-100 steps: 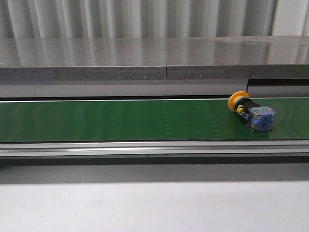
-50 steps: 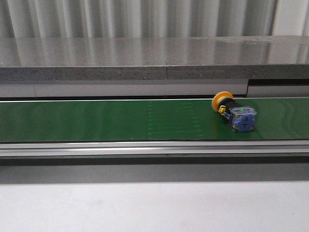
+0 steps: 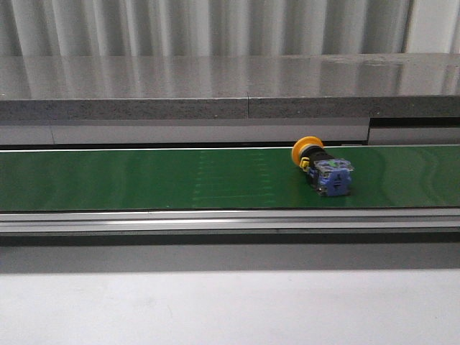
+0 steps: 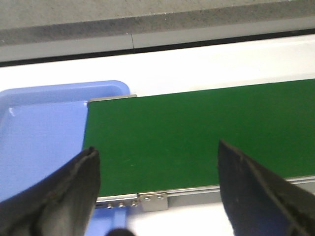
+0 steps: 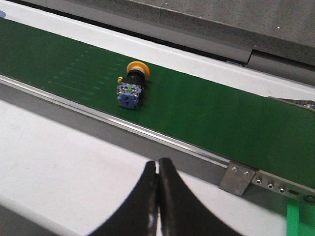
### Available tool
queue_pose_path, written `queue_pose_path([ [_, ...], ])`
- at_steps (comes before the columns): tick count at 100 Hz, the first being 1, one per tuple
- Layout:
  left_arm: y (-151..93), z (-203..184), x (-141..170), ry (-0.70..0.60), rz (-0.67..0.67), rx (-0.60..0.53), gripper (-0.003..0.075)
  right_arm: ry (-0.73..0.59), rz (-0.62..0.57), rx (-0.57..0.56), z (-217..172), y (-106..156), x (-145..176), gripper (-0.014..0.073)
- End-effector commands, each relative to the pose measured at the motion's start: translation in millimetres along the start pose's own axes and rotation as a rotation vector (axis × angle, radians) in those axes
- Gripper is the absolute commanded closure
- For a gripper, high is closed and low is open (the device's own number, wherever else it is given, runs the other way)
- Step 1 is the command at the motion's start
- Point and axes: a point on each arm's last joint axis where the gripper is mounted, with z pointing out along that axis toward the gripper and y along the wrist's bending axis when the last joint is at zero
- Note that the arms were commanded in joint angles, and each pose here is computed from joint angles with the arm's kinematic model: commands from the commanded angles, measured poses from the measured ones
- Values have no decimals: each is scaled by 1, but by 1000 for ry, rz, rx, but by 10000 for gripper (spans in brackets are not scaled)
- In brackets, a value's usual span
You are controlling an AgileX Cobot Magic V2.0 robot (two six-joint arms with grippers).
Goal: Move button from right to left
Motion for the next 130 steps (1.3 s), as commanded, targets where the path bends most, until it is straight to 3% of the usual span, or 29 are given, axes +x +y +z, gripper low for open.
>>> queue_pose_path([
  [1, -3, 1, -28, -75, -69, 48, 227, -86, -4, 8, -3, -1, -13, 662],
  [18, -2, 16, -51, -94, -94, 59, 227, -85, -4, 8, -3, -1, -13, 662],
  [35, -17, 36, -70, 7, 13, 129, 225, -85, -4, 8, -3, -1, -13, 662],
  [73, -105, 81, -97, 191, 144, 397, 226, -85, -4, 8, -3, -1, -13, 662],
  [101, -163, 111, -103, 379, 24, 453, 228, -85, -4, 8, -3, -1, -13, 662],
  [130, -196, 140, -97, 579, -89, 426, 228, -85, -4, 8, -3, -1, -13, 662],
])
